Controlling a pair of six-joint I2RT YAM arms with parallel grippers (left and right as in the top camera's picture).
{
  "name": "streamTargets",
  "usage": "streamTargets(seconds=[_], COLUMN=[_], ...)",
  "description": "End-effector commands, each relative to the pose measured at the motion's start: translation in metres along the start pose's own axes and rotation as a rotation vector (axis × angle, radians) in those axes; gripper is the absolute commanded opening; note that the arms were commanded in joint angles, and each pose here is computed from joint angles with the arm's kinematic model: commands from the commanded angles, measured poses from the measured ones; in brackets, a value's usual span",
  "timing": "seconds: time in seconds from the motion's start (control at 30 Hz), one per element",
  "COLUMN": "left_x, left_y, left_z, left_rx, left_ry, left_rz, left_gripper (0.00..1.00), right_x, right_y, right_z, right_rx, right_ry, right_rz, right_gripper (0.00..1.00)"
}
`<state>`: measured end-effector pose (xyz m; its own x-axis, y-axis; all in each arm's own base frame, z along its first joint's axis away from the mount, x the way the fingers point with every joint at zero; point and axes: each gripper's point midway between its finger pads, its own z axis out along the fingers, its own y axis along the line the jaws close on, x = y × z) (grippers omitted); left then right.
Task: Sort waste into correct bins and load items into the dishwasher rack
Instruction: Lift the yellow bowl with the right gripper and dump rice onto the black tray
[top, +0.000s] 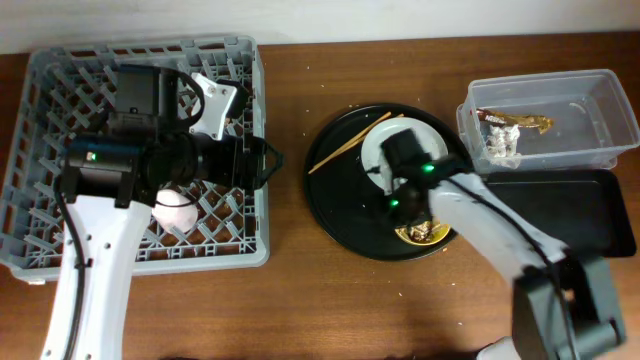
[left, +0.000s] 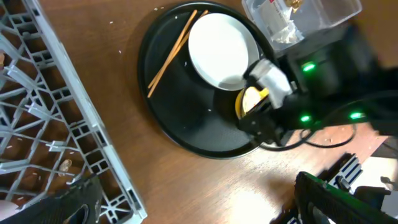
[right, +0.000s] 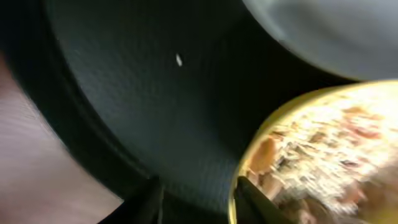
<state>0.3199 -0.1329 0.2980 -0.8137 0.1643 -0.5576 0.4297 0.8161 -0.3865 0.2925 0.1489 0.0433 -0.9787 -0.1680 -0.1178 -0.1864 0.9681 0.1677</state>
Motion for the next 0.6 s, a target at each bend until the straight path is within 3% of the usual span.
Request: streamTargets(seconds=[0.0, 0.1, 0.2, 0.37, 0.5, 0.57], left_x=[-0.003, -0.003, -0.003, -0.003, -0.003, -0.003], left_y=[0.001, 0.001, 0.001, 0.001, 0.001, 0.001], left_z=[-0.001, -0.001, -0.001, -0.001, -0.001, -0.001], left_rx=[-0.011, -0.011, -0.011, -0.011, -0.011, -0.011], left_ry=[-0.004, -0.004, -0.004, -0.004, -0.004, -0.004], left_rz=[0.025, 0.026, 0.026, 0.026, 0.026, 0.026], left_gripper=[0.99, 0.99, 0.99, 0.99, 0.99, 0.99], right_x=[0.010, 0.004, -0.001, -0.028, -0.039, -0.034], right_y=[-0.021, -0.020, -0.019, -0.017, -0.068, -0.120], right_z=[0.024, 0.021, -0.002, -0.111, -0.146, -0.145], right_rx=[0.164, 0.161, 0.123, -0.410, -0.595, -0.595], right_ry=[0.043, 0.023, 0.000, -0.243, -0.409, -0.479], right_rz=[0.087, 0.106, 0.155, 0.192, 0.261, 0.379], right_gripper=[0.23, 0.04, 0.04, 0.04, 0.04, 0.04])
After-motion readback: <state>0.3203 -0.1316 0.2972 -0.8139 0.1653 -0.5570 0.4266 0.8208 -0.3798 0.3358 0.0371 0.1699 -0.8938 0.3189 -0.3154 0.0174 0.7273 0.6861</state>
